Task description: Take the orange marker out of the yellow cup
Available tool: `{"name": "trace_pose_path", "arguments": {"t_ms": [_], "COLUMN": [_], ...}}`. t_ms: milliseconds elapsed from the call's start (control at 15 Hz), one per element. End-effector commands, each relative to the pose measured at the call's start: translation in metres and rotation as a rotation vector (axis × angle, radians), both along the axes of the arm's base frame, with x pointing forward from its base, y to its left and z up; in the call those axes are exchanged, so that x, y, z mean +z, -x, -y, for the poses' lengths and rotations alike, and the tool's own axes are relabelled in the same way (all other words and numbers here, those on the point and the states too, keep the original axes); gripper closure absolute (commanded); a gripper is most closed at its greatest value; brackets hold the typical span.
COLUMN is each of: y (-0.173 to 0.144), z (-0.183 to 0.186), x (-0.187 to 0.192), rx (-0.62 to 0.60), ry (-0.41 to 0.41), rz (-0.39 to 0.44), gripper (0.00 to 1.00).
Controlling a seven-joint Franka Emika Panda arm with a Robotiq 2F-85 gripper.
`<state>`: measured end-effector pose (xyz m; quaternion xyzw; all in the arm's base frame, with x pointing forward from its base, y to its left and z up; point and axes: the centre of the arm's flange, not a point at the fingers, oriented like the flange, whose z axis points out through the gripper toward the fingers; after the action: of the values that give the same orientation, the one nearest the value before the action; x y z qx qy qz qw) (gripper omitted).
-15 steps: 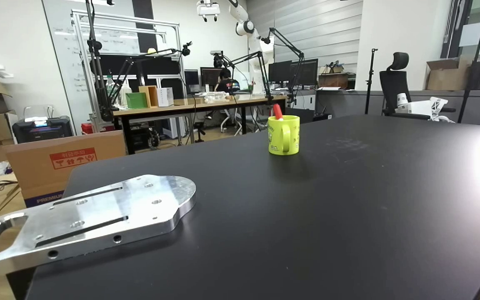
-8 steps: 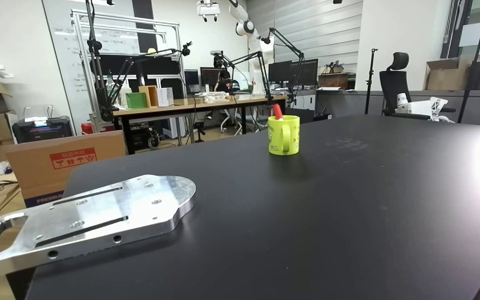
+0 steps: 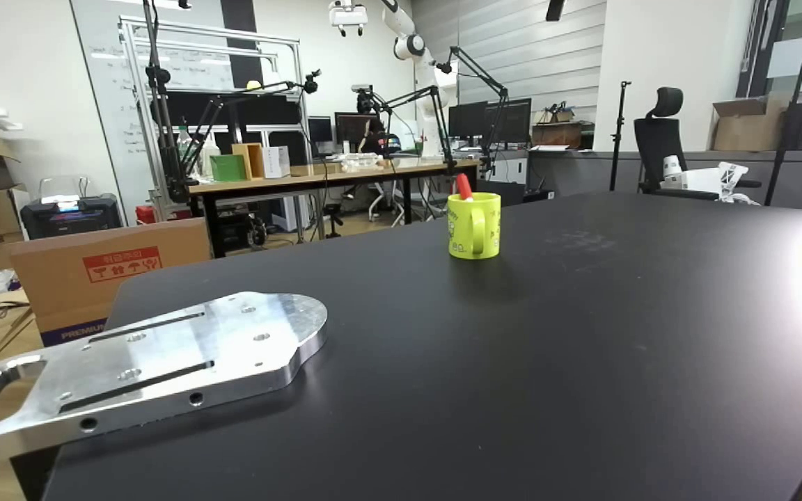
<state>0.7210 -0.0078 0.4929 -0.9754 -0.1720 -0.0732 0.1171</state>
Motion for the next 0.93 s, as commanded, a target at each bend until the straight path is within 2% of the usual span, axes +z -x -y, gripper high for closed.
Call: {"name": "trace_pose_path", "arguments": {"t_ms": [0,467,667,867], "y": [-0.061,-0.124,-0.14,-0.147], "z": [-0.008,-0.05,-0.066,-0.079], "x": [-0.031,-0.12,-0.152,-0.18], "rx": [-0.011,-0.03,-0.045,-0.084], "ry": [-0.046,-0.093,-0.087,-0.05], "rz": [0.034,0.009,-0.043,-0.147], "gripper": [0.0,0.0,0.0,0.0]}}
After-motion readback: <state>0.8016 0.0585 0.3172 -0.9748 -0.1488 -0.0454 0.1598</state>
